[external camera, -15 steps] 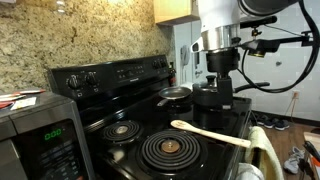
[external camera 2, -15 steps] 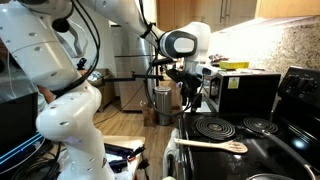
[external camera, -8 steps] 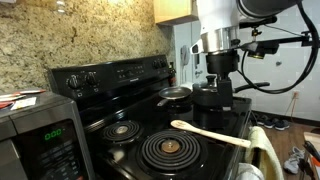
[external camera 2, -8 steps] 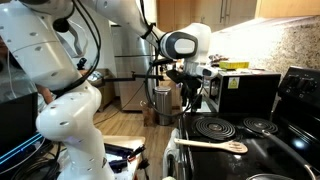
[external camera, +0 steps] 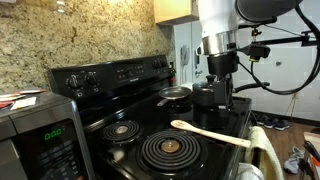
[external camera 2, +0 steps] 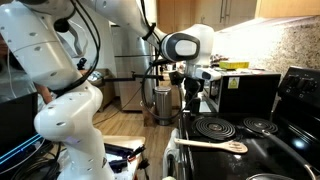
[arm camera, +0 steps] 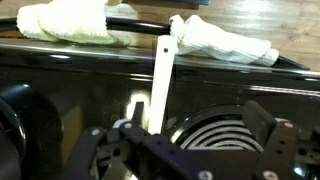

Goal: Move the wooden spoon to the stove then move the spoon to the pan

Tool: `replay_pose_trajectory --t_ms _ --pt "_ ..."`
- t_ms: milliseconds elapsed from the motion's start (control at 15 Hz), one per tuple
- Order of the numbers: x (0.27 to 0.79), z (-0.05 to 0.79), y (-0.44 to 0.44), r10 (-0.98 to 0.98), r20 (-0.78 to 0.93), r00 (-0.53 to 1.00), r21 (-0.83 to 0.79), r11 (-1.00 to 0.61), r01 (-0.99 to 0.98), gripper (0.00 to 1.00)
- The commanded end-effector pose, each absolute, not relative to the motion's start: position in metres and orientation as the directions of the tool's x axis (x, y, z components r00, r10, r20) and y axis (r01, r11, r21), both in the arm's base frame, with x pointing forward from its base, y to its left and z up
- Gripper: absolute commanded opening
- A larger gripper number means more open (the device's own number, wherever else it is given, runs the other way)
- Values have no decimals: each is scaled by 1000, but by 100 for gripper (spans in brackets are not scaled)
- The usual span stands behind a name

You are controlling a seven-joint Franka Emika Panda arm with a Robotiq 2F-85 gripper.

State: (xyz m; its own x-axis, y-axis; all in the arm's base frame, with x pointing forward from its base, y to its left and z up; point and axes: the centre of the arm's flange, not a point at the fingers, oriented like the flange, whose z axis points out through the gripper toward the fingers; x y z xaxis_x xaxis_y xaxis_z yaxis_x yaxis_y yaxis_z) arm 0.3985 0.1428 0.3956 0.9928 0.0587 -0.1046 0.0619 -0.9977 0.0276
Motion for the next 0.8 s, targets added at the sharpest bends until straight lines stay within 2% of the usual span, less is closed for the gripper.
replay_pose_trajectory --t_ms 0,467,733 --pt "385 378 133 -33 -137 990 59 -998 -25 100" --pt "359 333 120 -100 -179 979 67 -994 -90 100" --pt "353 315 117 -102 -141 985 52 -994 -96 100"
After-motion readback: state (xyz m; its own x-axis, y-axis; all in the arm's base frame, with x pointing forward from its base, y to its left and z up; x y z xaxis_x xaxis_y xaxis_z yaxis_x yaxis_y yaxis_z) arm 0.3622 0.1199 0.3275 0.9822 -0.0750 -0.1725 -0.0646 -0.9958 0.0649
